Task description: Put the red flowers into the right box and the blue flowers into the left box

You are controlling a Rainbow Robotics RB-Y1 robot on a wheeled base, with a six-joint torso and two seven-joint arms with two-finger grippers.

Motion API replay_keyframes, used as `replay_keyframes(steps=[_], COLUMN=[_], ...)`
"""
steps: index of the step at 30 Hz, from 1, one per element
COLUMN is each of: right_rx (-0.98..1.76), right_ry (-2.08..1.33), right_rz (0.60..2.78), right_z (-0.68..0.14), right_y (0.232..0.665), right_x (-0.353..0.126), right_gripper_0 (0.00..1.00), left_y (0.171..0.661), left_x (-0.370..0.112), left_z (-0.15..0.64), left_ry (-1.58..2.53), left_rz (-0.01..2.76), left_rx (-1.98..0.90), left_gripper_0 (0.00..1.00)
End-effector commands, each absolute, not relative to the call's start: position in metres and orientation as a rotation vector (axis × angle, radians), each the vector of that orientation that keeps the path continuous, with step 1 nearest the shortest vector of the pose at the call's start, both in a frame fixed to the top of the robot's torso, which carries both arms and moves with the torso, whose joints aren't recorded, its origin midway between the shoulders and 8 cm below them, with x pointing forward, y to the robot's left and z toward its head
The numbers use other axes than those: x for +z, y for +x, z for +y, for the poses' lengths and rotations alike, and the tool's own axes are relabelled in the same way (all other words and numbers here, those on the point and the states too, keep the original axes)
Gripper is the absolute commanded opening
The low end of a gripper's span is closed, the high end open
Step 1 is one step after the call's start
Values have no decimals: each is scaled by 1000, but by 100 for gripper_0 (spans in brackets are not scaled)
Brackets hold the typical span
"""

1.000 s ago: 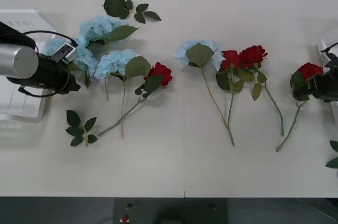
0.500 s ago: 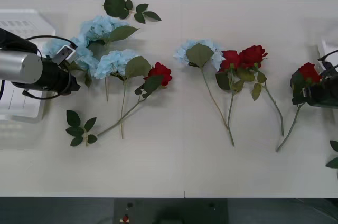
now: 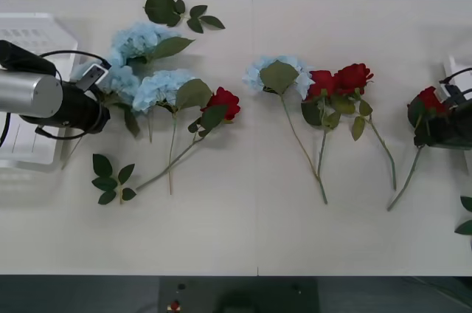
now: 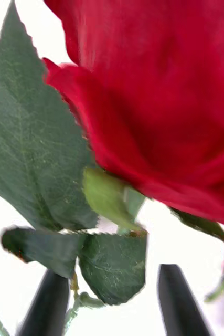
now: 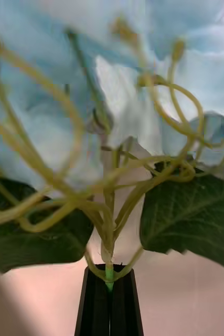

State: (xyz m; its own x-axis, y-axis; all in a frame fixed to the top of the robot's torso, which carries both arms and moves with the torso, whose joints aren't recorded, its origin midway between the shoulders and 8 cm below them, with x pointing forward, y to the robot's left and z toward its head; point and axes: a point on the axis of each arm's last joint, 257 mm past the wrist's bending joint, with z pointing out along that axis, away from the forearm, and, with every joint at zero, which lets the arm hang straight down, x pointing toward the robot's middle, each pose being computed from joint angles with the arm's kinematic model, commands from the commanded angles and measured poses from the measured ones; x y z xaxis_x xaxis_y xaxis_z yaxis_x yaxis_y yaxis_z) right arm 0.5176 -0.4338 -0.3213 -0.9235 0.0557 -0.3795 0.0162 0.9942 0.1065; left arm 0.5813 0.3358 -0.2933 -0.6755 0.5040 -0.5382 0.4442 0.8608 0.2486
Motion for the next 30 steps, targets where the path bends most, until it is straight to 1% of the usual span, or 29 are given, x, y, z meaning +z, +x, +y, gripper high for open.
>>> replay_keyframes(steps=[1, 7, 9, 10, 12, 15, 18, 20, 26, 30], right_rx=[172, 168, 167, 168, 159, 156, 149, 123, 43, -122], right_ry=[64, 78, 78, 75, 78, 72, 60, 52, 50, 66], right_rz=[2712, 2701, 2698, 2698, 2698, 2699, 2689, 2675, 2631, 2582], right_z=[-415, -413, -413, -412, -417, -421, -426, -437, -466, -512], right_y=[534, 538, 539, 539, 543, 550, 558, 565, 574, 578], right_x=[-319, -322, -320, -320, -308, -282, -247, -211, -139, -102], right_gripper_0=[0, 0, 0, 0, 0, 0, 0, 0, 0, 0], left_y=[601, 610, 613, 613, 615, 615, 614, 612, 608, 606], left_x=[-222, -136, -112, -109, -84, -58, -46, -43, -61, -76], left_z=[338, 362, 376, 377, 400, 434, 473, 510, 580, 605], left_ry=[614, 463, 414, 410, 358, 330, 293, 241, 141, 120], left_rz=[2334, 2236, 2191, 2187, 2141, 2104, 2086, 2082, 2065, 2053], left_rx=[117, 41, 33, 31, 50, 139, 246, 314, 410, 458], left_gripper_0=[0, 0, 0, 0, 0, 0, 0, 0, 0, 0])
